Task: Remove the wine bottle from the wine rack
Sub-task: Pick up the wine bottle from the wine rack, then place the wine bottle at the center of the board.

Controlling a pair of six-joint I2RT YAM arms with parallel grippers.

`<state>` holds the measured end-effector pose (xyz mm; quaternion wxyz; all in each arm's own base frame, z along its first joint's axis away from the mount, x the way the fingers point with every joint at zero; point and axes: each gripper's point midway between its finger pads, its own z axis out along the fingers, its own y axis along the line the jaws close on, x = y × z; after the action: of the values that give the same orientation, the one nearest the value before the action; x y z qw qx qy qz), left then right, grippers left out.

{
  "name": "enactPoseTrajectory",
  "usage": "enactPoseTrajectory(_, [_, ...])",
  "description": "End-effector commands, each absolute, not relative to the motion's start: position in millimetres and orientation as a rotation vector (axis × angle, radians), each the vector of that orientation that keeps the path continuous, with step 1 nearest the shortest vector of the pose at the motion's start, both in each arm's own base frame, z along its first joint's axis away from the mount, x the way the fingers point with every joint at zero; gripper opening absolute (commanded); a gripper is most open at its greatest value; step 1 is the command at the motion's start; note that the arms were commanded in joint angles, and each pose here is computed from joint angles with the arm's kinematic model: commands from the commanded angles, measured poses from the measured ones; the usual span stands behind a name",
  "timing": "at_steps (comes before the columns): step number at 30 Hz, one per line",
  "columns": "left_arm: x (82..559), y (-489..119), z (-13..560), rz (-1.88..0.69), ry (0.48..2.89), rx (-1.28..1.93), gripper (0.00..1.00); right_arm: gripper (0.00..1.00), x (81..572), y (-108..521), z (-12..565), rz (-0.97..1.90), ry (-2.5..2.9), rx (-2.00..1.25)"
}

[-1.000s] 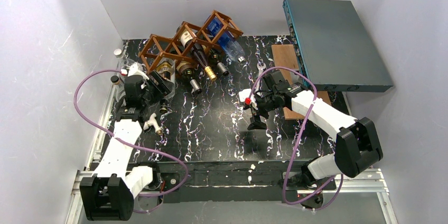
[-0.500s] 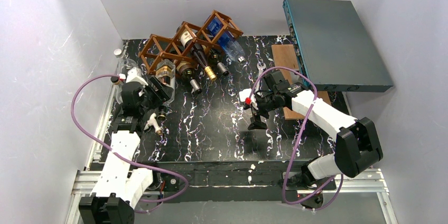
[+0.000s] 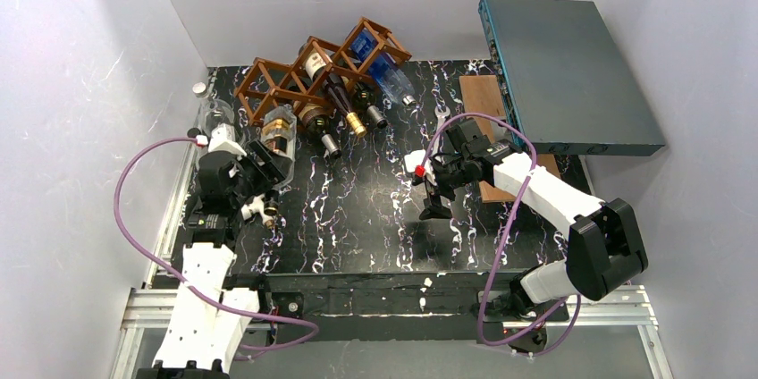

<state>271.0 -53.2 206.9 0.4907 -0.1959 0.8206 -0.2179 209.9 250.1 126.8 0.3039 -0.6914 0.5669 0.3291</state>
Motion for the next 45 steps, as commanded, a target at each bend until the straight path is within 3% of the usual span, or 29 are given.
enactPoseTrajectory(1, [265.5,-66.2,267.6,-0.63,1.828,-0.36,0.0,1.0,204.4,249.5,129.8,0.892,1.474,-1.837])
enactPoseTrajectory(26, [197.9,-154.3,269.5,-1.05,2.01,-0.146,0.0,1.0,181.8,251.3,155.0,0.984,1.324,-1.883])
enactPoseTrajectory(45, [189.8,-204.2,246.1,-1.24,2.183,-0.089,0.0,1.0,166.6,250.8,176.3,1.026,1.207,-1.908])
